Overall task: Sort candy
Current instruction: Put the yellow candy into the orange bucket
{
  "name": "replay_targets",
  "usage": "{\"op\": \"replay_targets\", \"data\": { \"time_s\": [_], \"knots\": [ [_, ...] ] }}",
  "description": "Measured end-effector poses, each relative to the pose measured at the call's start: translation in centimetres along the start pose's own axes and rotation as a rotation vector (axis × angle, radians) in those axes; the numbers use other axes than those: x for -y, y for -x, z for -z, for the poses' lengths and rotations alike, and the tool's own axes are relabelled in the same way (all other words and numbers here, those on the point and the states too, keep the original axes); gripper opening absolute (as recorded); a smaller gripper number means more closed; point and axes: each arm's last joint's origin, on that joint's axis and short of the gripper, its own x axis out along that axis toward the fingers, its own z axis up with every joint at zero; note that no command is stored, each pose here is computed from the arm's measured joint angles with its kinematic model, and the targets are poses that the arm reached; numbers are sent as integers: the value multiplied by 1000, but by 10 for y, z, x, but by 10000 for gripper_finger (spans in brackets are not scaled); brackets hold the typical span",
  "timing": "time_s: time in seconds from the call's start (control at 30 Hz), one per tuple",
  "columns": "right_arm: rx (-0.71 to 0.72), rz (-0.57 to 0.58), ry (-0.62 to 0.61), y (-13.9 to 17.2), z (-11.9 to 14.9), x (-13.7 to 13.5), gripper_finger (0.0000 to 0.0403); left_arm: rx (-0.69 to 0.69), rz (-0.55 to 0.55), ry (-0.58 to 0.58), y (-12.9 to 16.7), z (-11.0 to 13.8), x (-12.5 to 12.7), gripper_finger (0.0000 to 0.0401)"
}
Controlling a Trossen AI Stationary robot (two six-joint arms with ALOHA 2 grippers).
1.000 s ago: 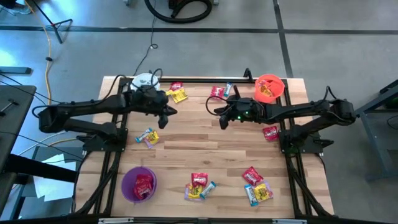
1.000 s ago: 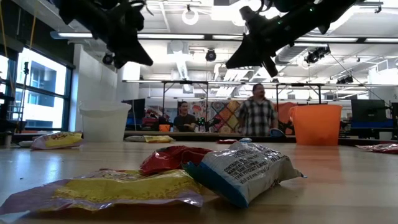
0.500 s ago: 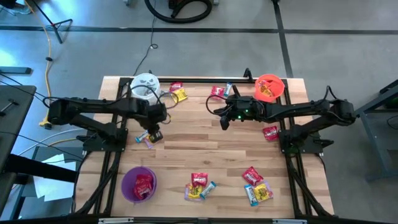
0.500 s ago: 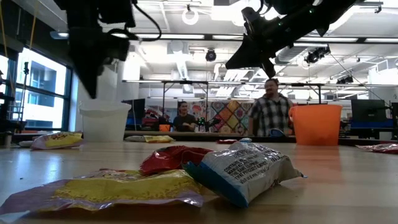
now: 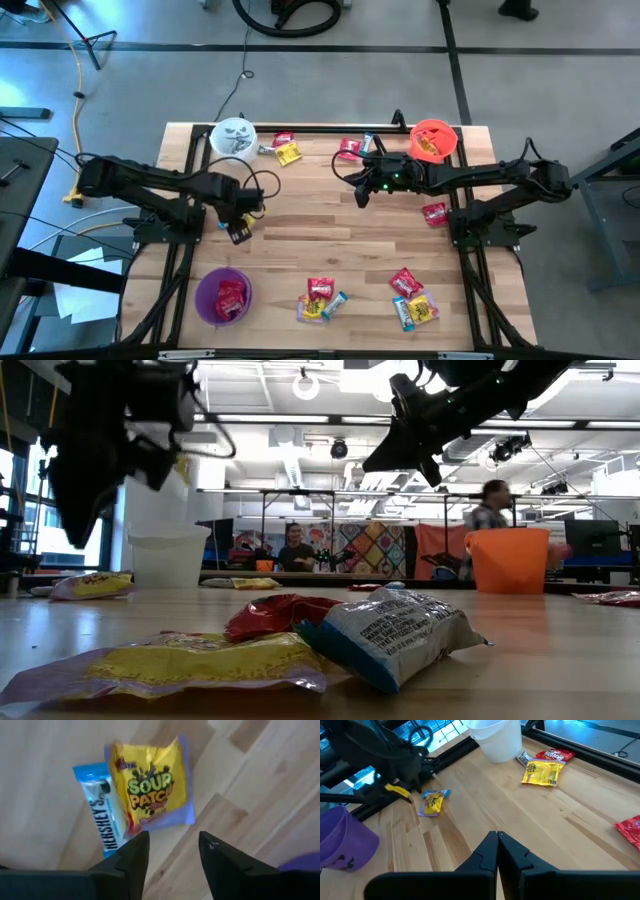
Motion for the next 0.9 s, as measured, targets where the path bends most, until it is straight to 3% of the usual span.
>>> {"op": "replay_targets", "data": {
  "time_s": [0.37,0.47,0.67,0.8,0.9],
  "knots": [
    [-3,0,-25,0,0,0,0,94,-8,128,-39,6,-9,153],
    [-3,-1,-26,0,0,0,0,101,-8,112,-40,6,-9,122],
    [-9,-25,-47,0,0,-1,0,161,26,18,-29,-4,-2,16],
    [-1,-78,-36,0,-1,-6,6,363,148,-16,3,-28,9,8],
    [34,-114,4,1,-3,-12,24,534,344,-32,29,-53,12,2]
  ]
}}
